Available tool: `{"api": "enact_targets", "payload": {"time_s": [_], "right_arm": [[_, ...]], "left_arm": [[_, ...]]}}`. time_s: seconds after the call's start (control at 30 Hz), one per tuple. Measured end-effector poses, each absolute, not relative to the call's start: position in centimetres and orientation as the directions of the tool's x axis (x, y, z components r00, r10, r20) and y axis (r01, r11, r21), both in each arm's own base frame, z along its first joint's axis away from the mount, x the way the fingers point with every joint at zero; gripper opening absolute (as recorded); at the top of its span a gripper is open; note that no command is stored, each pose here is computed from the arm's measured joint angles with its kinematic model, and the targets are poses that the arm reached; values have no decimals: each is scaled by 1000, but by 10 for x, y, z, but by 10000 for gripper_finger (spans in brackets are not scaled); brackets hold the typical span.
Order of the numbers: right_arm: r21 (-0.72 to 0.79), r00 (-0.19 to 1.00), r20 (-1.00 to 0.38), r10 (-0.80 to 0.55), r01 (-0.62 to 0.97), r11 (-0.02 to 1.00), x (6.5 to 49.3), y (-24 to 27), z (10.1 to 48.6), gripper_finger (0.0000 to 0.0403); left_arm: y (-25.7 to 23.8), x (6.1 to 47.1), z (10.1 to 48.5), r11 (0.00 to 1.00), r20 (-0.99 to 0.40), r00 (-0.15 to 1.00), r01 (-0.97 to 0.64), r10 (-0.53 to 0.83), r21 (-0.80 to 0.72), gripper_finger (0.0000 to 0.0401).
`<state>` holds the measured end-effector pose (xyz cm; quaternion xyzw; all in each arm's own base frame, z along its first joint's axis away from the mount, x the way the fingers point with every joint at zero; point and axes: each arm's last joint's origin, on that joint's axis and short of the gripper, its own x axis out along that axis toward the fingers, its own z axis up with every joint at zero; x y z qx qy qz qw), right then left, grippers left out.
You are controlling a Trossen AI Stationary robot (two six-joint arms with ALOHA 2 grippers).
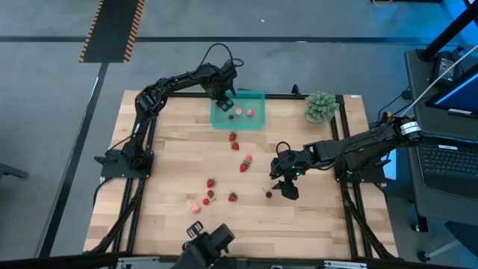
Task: Pick and placing Produce into tupperware
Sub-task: Put the black cherry into the green container
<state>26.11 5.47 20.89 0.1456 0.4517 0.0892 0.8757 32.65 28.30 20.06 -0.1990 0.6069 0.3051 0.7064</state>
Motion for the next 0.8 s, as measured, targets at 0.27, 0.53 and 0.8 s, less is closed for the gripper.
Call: {"api": "enact_targets", "payload": {"time_s": [0.27, 0.53, 0.8], "right_arm": [[335, 576, -765, 287, -25, 942, 261, 55, 209, 211], [335, 577, -765, 287, -25, 942, 261, 55, 209, 211], [335, 577, -764, 287, -26, 942, 261, 55, 209, 211]], "left_arm": [[275, 335, 205, 758, -973, 112, -647, 199, 80, 151], [234, 325, 266, 838, -968, 208, -545, 141, 5, 151], [159, 304, 330, 913, -965, 237, -407, 109, 3, 151]]}}
